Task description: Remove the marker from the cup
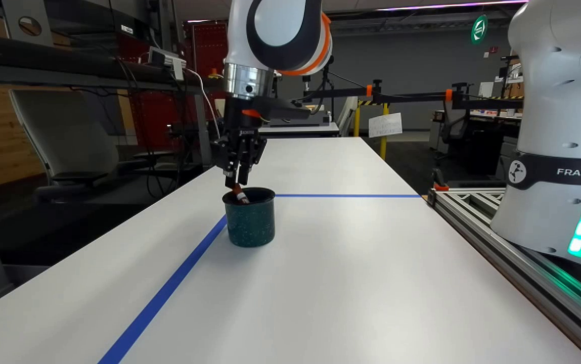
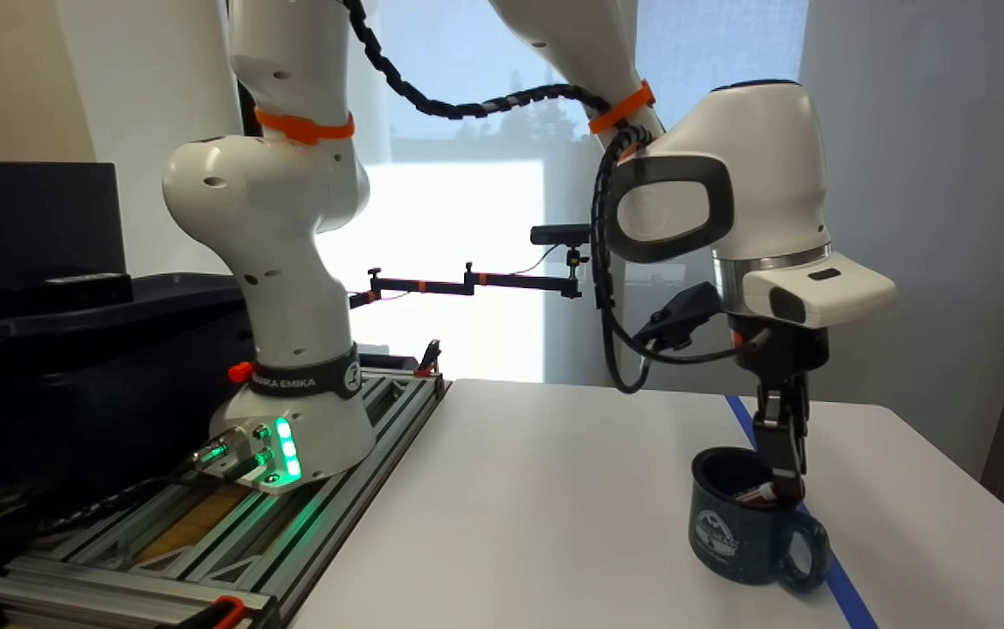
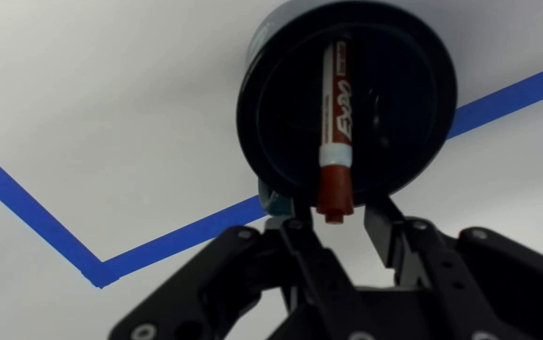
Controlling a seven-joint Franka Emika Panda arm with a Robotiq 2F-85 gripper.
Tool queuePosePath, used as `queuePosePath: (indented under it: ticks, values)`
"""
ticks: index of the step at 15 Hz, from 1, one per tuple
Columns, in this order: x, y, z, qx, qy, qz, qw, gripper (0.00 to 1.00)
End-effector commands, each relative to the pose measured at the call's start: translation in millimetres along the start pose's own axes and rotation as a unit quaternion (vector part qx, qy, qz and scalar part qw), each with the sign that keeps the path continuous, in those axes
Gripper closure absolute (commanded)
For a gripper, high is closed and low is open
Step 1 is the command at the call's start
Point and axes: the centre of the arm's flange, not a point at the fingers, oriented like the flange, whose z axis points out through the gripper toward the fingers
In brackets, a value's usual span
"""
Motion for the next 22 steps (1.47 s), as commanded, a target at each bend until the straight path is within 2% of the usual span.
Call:
queuePosePath:
  ticks: [1,2,3,4,8,14,17,22]
  values:
    - [5,0,6,0.001,0.008,0.007,0.9999,0.81]
    - [5,1,7,0.002,0.007,0.006,1.0,0.9]
    - [5,1,9,0.002,0.007,0.005,1.0,0.9]
    - [5,1,10,0.002,0.006,0.003,1.0,0.99]
    - [3,-2,-3,0.003,-0.003,0.005,1.0,0.95]
    - [1,3,-67,-0.003,-0.057,-0.006,0.9983,0.95]
    - [8,10,-103,-0.003,-0.062,-0.008,0.998,0.95]
    - [41,44,-139,-0.049,-0.074,-0.022,0.9958,0.95]
